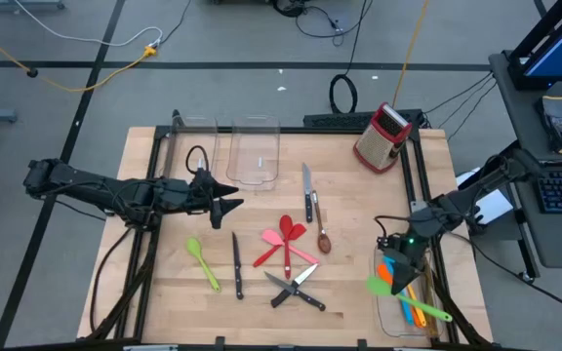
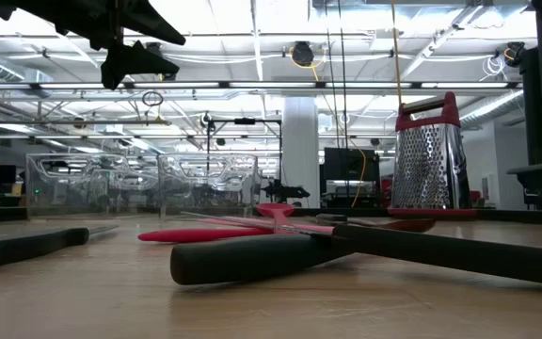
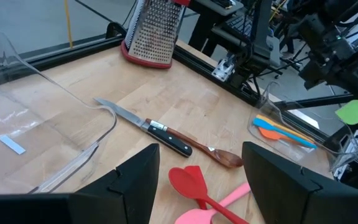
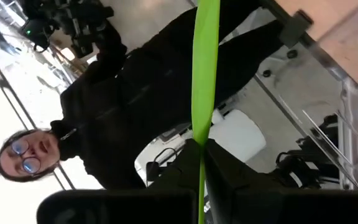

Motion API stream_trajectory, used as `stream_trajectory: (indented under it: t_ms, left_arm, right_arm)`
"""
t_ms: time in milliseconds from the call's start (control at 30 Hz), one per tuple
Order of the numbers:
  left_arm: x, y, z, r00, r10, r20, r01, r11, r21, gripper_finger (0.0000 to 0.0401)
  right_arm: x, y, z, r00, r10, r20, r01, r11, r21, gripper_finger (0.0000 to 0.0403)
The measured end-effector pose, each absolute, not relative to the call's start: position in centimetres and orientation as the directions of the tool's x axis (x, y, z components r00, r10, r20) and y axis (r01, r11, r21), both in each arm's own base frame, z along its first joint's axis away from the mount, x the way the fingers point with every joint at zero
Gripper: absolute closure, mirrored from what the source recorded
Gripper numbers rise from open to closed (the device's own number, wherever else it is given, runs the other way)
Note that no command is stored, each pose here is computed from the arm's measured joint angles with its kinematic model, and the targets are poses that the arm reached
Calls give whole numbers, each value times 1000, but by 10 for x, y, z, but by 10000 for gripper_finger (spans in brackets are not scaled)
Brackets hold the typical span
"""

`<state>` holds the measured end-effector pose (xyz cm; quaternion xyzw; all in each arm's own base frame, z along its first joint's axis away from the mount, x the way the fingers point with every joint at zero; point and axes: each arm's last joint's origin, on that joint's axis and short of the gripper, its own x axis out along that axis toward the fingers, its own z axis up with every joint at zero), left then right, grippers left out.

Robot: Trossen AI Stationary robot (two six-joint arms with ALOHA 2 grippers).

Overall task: Pick & Place Kitchen Items
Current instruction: Put the green spatula into the bottom transparent bin

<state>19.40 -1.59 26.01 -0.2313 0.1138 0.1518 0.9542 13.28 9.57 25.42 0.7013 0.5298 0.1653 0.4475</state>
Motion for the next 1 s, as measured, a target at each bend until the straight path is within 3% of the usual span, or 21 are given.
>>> stream_trajectory:
  t_ms: [300,1000]
  left_arm:
    - [194,-16,259,926,237,-294,-345,848,-402,167]
    - [193,-16,258,921,238,-309,-352,849,-395,167]
  right_arm:
    - [113,88,256,464,836,-295,627,-75,775,403]
    - [84,79,233,319,778,-542,865,-5,502,403]
